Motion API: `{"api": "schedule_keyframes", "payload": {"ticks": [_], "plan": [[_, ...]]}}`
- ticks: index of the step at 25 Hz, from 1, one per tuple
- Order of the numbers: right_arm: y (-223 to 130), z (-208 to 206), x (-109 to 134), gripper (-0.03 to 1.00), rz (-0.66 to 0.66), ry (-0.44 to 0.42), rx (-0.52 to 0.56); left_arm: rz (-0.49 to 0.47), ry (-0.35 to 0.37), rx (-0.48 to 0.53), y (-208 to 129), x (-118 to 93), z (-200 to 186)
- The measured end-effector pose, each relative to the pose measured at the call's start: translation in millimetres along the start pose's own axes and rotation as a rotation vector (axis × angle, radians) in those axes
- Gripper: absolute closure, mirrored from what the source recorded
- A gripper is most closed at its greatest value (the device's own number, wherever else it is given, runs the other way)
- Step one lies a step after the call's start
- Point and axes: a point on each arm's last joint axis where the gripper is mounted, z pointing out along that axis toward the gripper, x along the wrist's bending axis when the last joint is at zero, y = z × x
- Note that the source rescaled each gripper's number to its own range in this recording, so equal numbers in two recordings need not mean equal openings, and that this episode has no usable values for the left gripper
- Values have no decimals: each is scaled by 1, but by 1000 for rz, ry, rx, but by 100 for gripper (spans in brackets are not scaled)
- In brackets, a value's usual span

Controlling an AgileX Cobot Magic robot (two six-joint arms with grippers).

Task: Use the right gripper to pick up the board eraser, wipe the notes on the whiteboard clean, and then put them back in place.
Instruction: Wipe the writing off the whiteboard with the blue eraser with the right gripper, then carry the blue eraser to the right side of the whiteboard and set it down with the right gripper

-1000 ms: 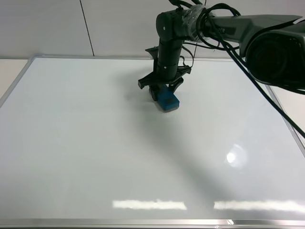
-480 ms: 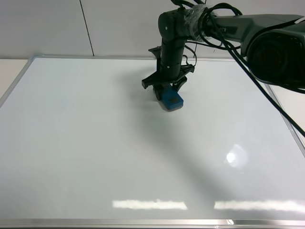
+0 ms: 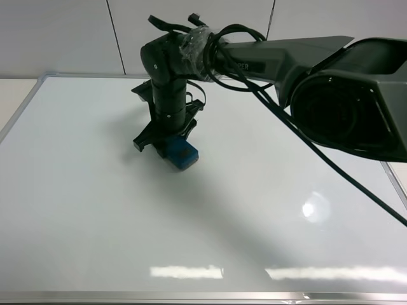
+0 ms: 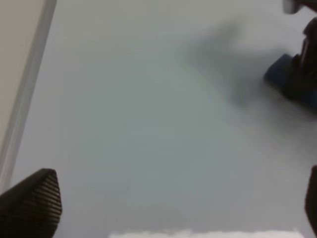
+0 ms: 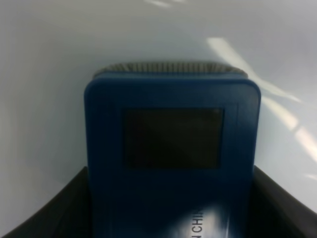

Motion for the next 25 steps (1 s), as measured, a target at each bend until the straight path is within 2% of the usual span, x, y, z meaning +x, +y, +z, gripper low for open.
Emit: {"api": "schedule_keyframes", "payload": {"ticks": [9,15,18,25], "plan": [[1,-6,11,97,44,46,-20,0,0,0,0,0,0],[5,-39,10,97,56,56,-69,0,0,0,0,0,0],[4,-52,3,97,79,57,-67,0,0,0,0,0,0],[-8,-76,-37,97,157,28,7,0,0,0,0,0,0]]}}
